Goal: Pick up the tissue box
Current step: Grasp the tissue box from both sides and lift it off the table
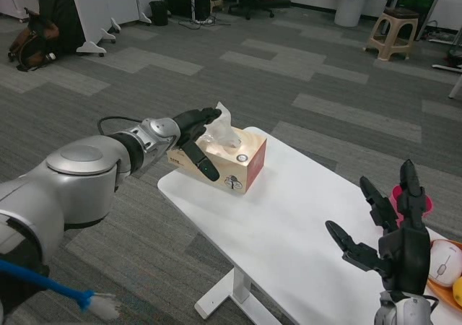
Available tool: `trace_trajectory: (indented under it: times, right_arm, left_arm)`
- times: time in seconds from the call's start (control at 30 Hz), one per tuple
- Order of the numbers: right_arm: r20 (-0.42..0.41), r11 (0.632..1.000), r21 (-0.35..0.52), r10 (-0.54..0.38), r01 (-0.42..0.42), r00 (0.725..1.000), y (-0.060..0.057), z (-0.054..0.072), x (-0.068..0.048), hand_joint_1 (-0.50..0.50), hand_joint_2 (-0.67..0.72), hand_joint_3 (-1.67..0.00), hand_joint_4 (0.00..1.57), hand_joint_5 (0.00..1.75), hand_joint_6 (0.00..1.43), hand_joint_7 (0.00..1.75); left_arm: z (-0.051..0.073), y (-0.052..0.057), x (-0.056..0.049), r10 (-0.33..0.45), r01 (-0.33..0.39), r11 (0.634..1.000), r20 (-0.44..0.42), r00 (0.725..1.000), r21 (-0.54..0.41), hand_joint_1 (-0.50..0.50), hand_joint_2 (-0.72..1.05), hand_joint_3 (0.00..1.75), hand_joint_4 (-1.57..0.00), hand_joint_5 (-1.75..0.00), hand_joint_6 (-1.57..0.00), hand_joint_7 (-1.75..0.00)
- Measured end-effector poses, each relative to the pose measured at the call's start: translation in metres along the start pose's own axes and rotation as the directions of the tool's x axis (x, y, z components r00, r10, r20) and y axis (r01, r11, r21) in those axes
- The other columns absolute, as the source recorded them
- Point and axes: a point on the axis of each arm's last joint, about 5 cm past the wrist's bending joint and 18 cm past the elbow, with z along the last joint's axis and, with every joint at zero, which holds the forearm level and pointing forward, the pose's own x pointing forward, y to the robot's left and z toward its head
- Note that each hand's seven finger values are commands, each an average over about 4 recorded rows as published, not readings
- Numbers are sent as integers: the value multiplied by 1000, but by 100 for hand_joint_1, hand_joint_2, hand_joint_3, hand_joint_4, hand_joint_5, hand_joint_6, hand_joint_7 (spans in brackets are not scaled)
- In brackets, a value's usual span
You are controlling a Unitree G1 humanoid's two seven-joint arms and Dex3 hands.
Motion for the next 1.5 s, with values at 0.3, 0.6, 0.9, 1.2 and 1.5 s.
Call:
trace_trajectory:
  times: [0.3,0.6,0.9,1.2,1.5]
  right_arm:
    - [-9,1000,5,3,-3,1000,3,-2,-1,12,-29,-48,54,19,0,7]
    - [-13,1000,9,2,-2,1000,4,-2,-1,12,-29,-48,54,19,0,7]
    - [-12,1000,9,2,-2,1000,4,-2,-1,12,-29,-48,54,19,0,7]
    - [-10,1000,9,-2,2,1000,3,-2,-1,12,-29,-48,54,19,0,7]
    - [-2,1000,9,-15,15,1000,1,-1,-1,12,-29,-48,54,19,0,7]
  left_arm:
    - [-3,-15,4,-46,50,994,-43,998,93,50,-2,0,0,0,0,0]
    - [-2,-22,6,-55,62,989,-54,997,133,50,-2,0,0,0,0,0]
    - [0,-32,9,-84,90,985,-45,995,146,50,-2,0,0,0,0,0]
    - [8,-47,11,-187,185,967,-2,982,175,50,-10,0,0,0,0,0]
    - [13,-67,10,-306,289,940,73,949,182,50,-19,0,0,0,0,0]
